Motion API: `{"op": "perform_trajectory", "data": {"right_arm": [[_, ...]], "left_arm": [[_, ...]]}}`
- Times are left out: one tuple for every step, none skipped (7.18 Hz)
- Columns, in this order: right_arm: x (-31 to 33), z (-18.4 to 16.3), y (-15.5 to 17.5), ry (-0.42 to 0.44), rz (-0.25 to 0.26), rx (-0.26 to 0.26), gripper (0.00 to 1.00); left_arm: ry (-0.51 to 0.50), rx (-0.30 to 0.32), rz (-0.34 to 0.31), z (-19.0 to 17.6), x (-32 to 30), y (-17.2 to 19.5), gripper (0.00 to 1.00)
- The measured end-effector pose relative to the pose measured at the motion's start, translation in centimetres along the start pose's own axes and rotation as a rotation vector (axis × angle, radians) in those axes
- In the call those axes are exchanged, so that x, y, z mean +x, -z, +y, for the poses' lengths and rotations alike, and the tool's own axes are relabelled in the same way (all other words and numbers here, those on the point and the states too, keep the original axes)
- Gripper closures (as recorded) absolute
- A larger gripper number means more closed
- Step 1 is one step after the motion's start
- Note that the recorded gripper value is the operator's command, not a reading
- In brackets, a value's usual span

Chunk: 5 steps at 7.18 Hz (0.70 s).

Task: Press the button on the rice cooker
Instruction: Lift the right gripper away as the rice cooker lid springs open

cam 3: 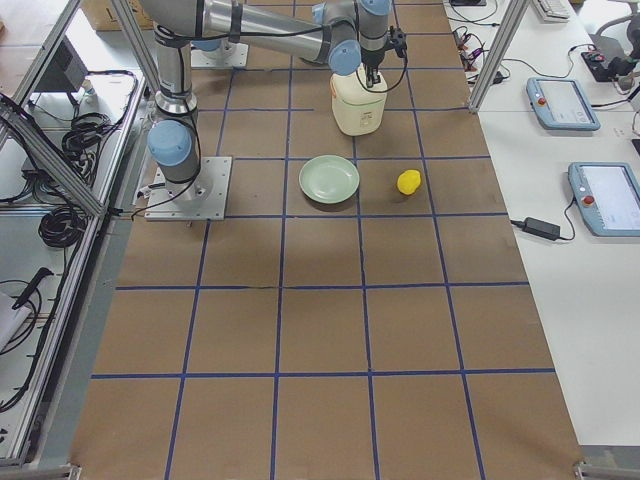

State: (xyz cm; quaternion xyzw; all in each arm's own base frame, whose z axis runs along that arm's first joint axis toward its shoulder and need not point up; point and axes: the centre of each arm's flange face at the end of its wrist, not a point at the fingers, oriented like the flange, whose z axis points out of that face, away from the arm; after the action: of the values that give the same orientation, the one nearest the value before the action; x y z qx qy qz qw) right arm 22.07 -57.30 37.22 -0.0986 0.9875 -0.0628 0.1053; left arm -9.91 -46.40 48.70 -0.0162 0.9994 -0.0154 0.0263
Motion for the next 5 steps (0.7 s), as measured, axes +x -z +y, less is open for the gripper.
{"op": "perform_trajectory", "data": {"right_arm": [[-0.2, 0.3, 1.0, 0.000, 0.005, 0.005, 0.00], [-0.5, 0.9, 2.3, 0.000, 0.008, 0.005, 0.00], [-0.7, 1.6, 3.9, -0.003, 0.013, 0.005, 0.00], [-0.8, 2.4, 5.6, -0.006, 0.026, 0.011, 0.00], [-0.5, 3.0, 7.2, -0.012, 0.048, 0.023, 0.00]], "left_arm": [[0.000, 0.001, 0.000, 0.0, 0.0, 0.0, 0.00], [0.000, 0.001, 0.000, 0.0, 0.0, 0.0, 0.00], [0.000, 0.001, 0.000, 0.0, 0.0, 0.0, 0.00], [0.000, 0.001, 0.000, 0.0, 0.0, 0.0, 0.00], [0.000, 0.001, 0.000, 0.0, 0.0, 0.0, 0.00]]}}
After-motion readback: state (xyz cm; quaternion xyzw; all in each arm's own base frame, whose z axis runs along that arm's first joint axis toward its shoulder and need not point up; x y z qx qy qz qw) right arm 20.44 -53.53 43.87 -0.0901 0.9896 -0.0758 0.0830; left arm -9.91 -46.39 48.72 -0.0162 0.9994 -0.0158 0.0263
